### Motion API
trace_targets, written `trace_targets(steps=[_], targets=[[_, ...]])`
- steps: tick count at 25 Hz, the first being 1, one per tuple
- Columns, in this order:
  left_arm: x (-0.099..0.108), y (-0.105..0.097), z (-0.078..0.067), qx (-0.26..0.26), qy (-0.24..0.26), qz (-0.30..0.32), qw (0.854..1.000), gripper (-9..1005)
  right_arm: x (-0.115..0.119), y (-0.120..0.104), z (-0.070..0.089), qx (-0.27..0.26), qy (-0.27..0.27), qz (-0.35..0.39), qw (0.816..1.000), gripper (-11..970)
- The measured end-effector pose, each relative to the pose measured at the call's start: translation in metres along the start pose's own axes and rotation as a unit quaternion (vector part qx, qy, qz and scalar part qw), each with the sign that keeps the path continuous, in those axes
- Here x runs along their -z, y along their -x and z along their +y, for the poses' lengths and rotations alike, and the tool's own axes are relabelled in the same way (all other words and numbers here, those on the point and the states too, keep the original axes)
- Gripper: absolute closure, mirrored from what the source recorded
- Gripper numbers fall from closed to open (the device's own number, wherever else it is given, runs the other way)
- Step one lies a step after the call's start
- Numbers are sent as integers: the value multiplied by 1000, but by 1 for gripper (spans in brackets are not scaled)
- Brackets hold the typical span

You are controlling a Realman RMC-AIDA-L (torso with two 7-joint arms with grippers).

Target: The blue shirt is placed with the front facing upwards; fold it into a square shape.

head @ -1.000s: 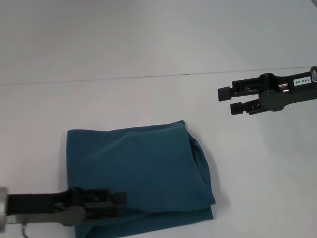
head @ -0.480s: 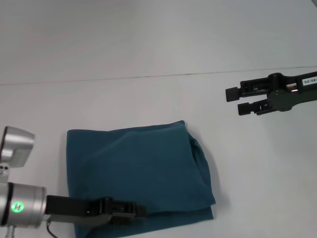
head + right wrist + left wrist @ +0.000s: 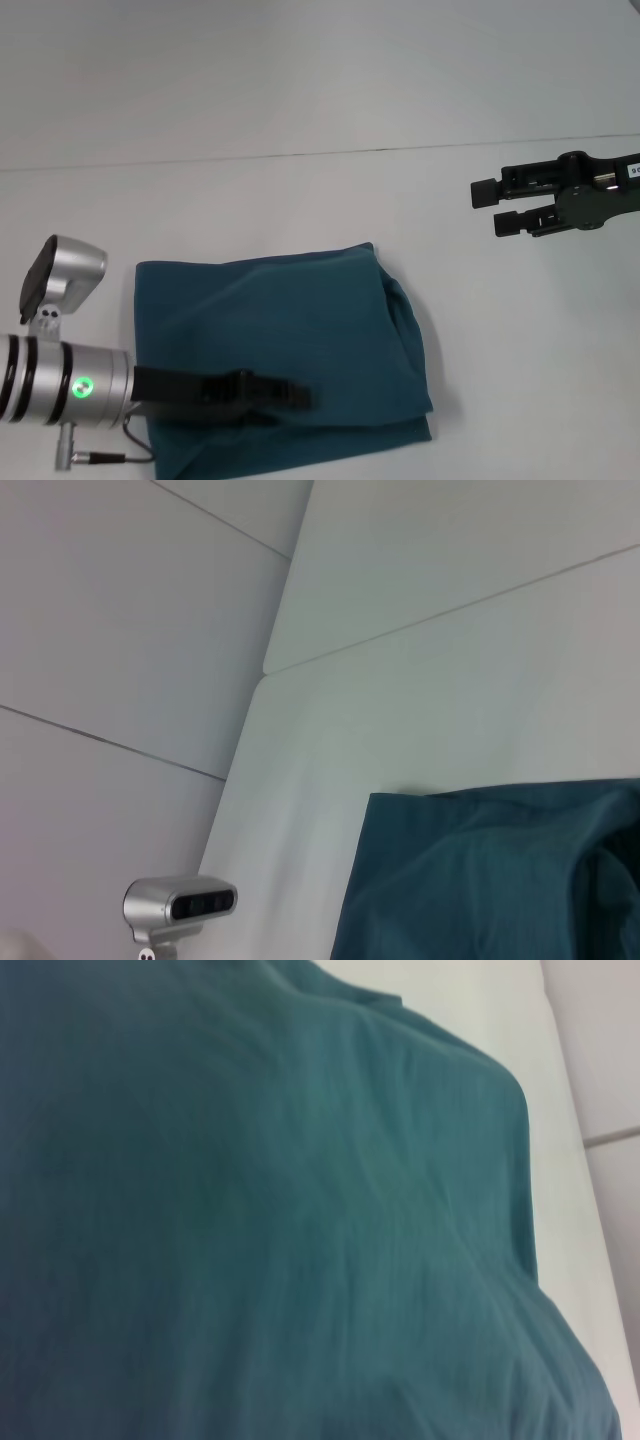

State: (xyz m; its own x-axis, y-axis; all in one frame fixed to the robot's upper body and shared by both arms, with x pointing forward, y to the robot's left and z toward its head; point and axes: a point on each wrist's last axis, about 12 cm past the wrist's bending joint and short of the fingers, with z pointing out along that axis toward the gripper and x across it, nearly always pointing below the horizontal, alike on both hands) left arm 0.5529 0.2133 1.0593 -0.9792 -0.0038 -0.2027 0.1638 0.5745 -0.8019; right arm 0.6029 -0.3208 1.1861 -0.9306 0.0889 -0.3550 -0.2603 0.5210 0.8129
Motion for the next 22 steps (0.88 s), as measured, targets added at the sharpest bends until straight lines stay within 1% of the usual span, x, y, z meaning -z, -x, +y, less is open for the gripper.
trace_targets(steps=[9, 13, 17, 22], targets=[[-3, 22, -7, -14, 17, -39, 999, 306, 1, 0, 0, -1, 3, -3, 1000, 74], [-3, 30, -11, -19, 16, -51, 998, 306, 2, 0, 0, -1, 3, -4, 1000, 74], [-1, 28, -13, -15, 5, -40, 999, 306, 3, 0, 0, -1, 4, -4, 1000, 74], [10, 15, -7, 6, -16, -22, 1000, 306, 3, 1, 1, -1, 6, -5, 1000, 74]])
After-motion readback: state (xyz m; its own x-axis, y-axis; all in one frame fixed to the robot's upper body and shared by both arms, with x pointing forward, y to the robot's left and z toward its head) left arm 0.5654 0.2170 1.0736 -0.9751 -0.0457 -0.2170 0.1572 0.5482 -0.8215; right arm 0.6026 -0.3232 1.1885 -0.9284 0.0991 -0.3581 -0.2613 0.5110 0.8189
